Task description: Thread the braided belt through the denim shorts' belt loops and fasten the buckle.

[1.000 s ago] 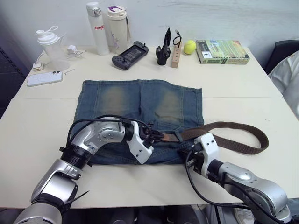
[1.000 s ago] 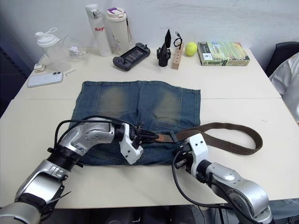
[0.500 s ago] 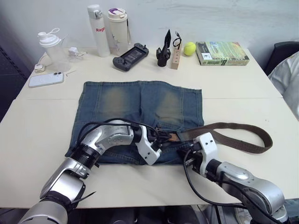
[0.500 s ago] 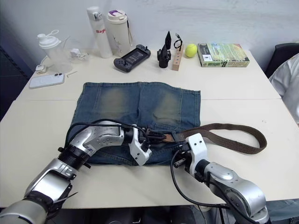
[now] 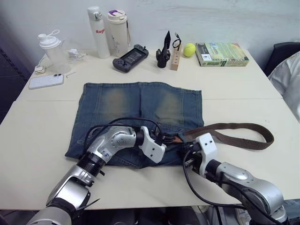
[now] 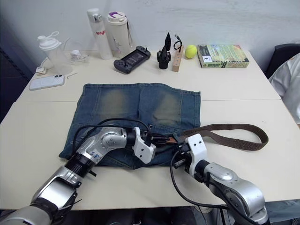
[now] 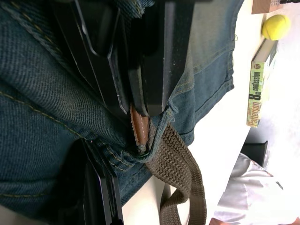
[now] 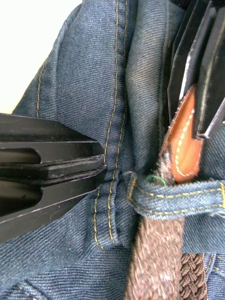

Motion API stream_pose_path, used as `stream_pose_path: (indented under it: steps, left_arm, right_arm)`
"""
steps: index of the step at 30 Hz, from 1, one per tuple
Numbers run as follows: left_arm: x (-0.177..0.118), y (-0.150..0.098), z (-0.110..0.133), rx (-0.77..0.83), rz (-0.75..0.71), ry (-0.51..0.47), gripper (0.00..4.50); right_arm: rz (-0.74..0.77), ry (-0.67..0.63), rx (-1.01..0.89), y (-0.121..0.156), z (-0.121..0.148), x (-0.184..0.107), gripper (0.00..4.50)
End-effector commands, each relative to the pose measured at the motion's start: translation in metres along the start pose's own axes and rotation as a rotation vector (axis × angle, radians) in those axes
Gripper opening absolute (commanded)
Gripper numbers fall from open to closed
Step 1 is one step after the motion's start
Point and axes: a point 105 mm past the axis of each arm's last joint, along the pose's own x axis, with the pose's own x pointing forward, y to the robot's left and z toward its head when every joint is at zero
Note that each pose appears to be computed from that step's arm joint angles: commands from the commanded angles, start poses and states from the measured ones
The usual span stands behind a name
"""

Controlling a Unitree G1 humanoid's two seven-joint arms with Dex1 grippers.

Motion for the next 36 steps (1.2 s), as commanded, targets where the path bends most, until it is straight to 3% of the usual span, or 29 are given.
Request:
stream_pose_path:
  steps: [1,6,11,14,20,28,36]
  left_arm:
    - [-0.023,0.008,-0.004,0.083,-0.016,0.030,0.00]
    - [-0.056,0.022,-0.009,0.142,-0.024,0.076,0.00]
    - [-0.089,0.013,-0.012,0.142,-0.063,0.097,0.00]
    - [-0.095,0.012,-0.009,0.119,-0.061,0.075,0.00]
    - [-0.104,0.036,-0.001,0.085,0.046,0.030,0.00]
    - [-0.137,0.016,-0.018,0.052,-0.020,0.130,0.00]
    - [-0.135,-0.005,-0.024,0.052,-0.058,0.148,0.00]
  right_arm:
    - [-0.030,0.073,0.018,-0.005,-0.016,0.002,0.06]
    - [-0.035,0.073,0.025,-0.005,-0.018,0.002,0.06]
    - [-0.040,0.073,0.029,-0.006,-0.019,0.003,0.06]
    - [-0.043,0.075,0.029,-0.007,-0.020,0.002,0.06]
    - [-0.046,0.072,0.031,-0.007,-0.019,0.004,0.06]
    - [-0.059,0.072,0.032,-0.010,-0.020,0.002,0.06]
    - [-0.075,0.045,0.041,-0.013,-0.014,0.004,0.06]
